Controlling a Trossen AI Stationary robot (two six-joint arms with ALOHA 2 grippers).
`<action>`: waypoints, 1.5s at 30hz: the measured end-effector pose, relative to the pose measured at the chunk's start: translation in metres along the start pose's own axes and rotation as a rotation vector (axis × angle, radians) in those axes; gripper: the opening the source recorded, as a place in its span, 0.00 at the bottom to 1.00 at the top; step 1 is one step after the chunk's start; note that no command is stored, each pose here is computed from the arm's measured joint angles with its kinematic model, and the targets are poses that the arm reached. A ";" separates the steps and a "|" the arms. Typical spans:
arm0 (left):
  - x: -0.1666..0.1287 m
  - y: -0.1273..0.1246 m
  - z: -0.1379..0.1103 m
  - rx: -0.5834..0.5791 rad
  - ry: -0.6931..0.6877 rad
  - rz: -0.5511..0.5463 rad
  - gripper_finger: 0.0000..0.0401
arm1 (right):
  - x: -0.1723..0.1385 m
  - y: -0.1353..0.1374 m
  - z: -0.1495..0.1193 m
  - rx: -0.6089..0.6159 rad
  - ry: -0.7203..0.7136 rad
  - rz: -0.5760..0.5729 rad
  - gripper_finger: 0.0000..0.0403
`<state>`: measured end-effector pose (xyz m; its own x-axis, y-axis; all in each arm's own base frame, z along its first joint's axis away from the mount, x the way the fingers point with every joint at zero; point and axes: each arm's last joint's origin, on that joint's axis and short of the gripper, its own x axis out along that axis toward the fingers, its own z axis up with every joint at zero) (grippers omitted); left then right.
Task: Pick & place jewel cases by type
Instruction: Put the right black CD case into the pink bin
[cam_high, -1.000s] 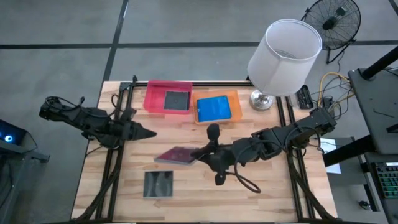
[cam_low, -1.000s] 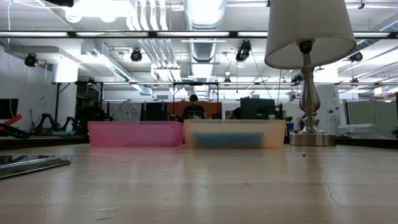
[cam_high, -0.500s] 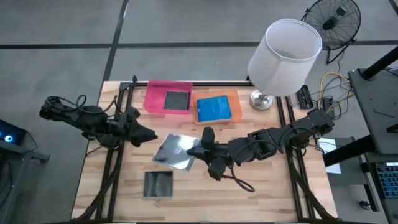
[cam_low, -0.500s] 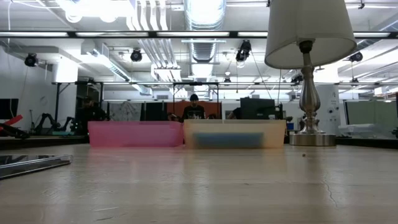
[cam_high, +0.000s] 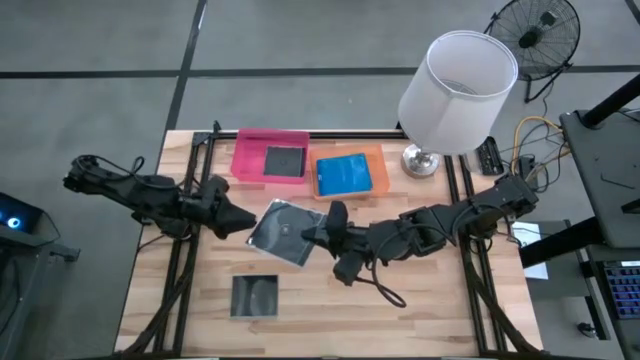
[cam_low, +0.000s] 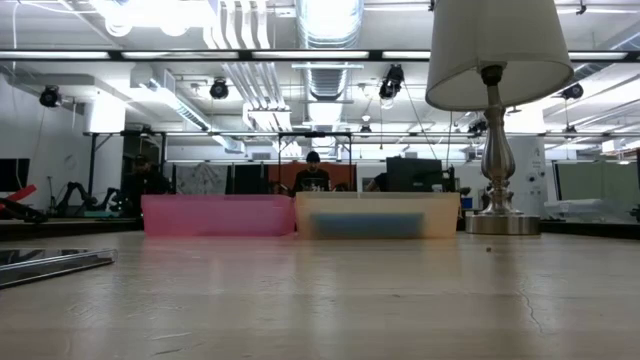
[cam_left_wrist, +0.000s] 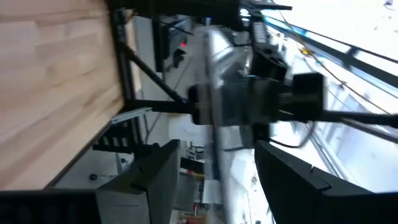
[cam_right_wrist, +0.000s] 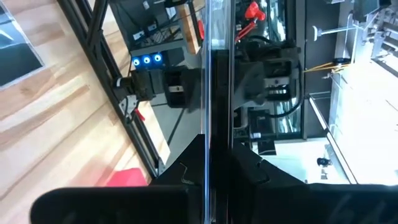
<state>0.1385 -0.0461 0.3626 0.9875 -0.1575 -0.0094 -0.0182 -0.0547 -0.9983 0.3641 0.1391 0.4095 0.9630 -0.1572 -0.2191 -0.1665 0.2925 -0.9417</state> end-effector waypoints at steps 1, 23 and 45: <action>0.001 0.003 0.000 -0.009 -0.001 0.009 0.47 | 0.000 0.000 0.000 -0.007 -0.001 0.000 0.06; 0.029 0.012 -0.004 -0.038 0.003 -0.065 0.45 | 0.000 -0.002 0.001 0.001 -0.016 -0.014 0.06; 0.031 0.005 0.001 -0.048 -0.021 -0.145 0.22 | 0.000 -0.002 0.001 0.001 -0.014 -0.014 0.11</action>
<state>0.1695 -0.0507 0.3571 0.9834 -0.1238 0.1327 0.1176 -0.1227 -0.9855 0.3645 0.1393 0.4115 0.9681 -0.1476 -0.2025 -0.1532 0.2910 -0.9444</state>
